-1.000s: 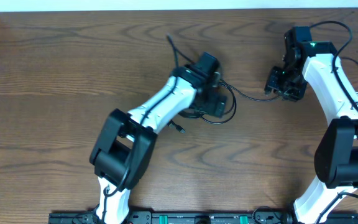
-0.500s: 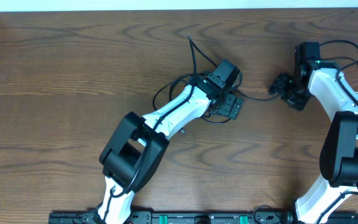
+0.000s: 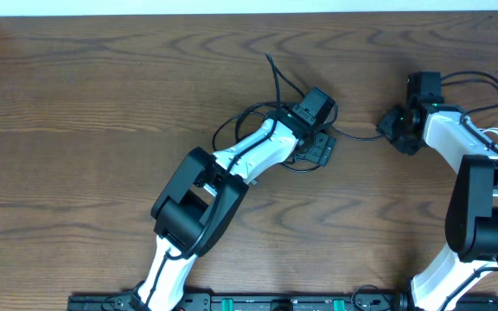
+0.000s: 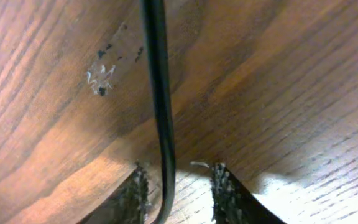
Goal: Untangle cables
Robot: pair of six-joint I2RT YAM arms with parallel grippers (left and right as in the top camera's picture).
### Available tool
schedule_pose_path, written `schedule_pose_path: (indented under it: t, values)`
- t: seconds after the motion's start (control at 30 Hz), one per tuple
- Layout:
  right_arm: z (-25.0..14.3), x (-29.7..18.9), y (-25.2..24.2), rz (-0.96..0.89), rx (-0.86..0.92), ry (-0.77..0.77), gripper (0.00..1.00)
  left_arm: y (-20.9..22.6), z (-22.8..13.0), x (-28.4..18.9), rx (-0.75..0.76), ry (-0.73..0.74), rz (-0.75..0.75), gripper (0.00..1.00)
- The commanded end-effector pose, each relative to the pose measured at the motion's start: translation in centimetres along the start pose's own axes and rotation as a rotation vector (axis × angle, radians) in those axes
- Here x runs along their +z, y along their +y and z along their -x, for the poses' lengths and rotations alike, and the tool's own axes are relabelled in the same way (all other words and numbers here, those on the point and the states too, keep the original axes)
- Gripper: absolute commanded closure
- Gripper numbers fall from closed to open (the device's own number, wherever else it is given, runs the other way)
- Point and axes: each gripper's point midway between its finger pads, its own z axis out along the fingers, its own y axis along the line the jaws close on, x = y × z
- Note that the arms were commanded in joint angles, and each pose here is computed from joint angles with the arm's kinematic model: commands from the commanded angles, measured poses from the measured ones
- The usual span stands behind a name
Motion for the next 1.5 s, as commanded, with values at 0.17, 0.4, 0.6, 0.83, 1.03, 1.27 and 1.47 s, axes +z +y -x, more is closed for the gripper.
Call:
schedule_pose_path:
  t: [0.17, 0.4, 0.6, 0.83, 1.03, 1.27, 1.47]
  values:
    - [-1.3, 1.2, -1.0, -0.026, 0.015, 0.032, 0.99, 0.9, -2.5, 3.7, 0.0, 0.083, 0.025, 0.25]
    - [-1.2, 1.0, -0.2, 0.011, -0.093, 0.036, 0.99, 1.1, -3.9, 2.9, -0.006, 0.143, 0.034, 0.27]
    - [-1.2, 0.9, 0.6, 0.048, -0.119, 0.042, 0.99, 0.8, -4.0, 2.2, -0.001, 0.15, 0.035, 0.27]
    - [-1.1, 0.9, 0.7, 0.051, -0.119, 0.038, 0.99, 0.3, -4.8, 2.3, 0.031, 0.164, 0.074, 0.36]
    - [-1.1, 0.9, 0.7, 0.05, -0.119, 0.038, 0.99, -0.1, -5.1, 2.7, 0.084, 0.149, 0.156, 0.39]
    - [-1.1, 0.9, 0.6, 0.05, -0.138, 0.039, 0.99, -1.1, -5.7, 2.4, 0.123, 0.163, 0.15, 0.38]
    - [-1.1, 0.9, 0.6, 0.05, -0.145, 0.039, 0.99, -1.5, -4.7, 1.2, 0.123, 0.131, 0.141, 0.39]
